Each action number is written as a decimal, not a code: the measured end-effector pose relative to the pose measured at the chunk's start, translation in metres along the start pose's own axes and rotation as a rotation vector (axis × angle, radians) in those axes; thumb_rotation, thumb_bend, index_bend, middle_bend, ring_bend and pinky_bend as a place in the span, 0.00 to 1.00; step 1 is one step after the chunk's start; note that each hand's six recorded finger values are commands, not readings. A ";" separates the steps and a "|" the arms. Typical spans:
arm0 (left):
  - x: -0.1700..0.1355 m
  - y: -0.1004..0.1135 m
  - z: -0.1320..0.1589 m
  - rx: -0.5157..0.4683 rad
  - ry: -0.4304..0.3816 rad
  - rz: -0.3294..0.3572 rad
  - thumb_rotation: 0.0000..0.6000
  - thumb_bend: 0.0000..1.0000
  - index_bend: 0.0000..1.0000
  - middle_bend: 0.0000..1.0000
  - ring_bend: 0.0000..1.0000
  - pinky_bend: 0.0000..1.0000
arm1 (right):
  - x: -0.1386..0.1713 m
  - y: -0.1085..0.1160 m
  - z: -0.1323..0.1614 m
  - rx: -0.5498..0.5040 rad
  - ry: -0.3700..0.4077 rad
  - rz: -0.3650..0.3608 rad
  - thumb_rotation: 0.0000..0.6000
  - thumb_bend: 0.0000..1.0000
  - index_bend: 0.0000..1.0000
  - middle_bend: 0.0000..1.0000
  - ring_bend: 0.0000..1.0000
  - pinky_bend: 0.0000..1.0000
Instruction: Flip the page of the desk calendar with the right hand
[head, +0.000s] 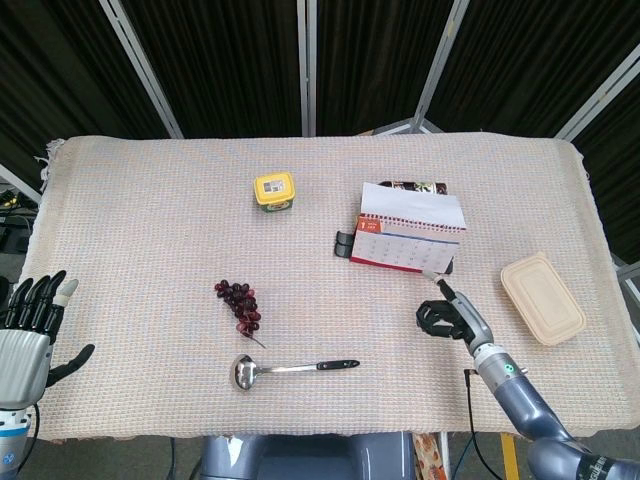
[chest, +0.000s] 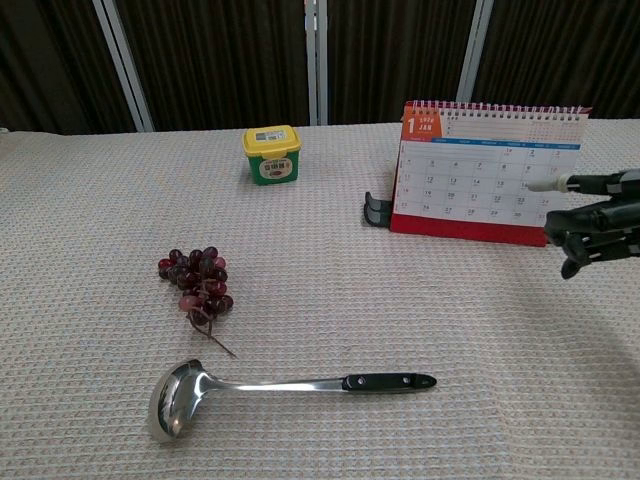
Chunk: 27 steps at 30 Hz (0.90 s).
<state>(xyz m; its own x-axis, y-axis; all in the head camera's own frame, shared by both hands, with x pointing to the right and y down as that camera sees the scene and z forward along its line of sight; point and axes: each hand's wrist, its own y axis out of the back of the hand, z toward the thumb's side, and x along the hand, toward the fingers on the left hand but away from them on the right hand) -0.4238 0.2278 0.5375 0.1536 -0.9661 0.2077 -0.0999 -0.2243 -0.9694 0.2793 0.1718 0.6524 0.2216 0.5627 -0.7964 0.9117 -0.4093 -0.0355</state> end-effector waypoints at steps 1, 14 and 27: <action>0.000 0.000 0.000 0.001 0.000 0.001 1.00 0.17 0.00 0.00 0.00 0.00 | -0.003 -0.001 -0.003 -0.012 -0.011 0.002 1.00 0.42 0.00 0.63 0.65 0.51; 0.001 -0.001 0.002 0.013 -0.003 0.001 1.00 0.17 0.00 0.00 0.00 0.00 | -0.028 0.005 -0.026 -0.101 -0.080 -0.037 1.00 0.42 0.00 0.63 0.65 0.51; 0.002 -0.004 0.004 0.013 -0.013 -0.005 1.00 0.17 0.00 0.00 0.00 0.00 | -0.046 0.014 -0.033 -0.181 -0.108 -0.064 1.00 0.43 0.00 0.63 0.65 0.51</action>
<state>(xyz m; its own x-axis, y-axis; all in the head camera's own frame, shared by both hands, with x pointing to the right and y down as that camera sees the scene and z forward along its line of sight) -0.4188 0.2273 0.5412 0.1663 -0.9633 0.2106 -0.0860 -0.2270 -0.9701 0.2936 0.1639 0.7080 0.1323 0.4993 -0.8563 0.9721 -0.2342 0.0137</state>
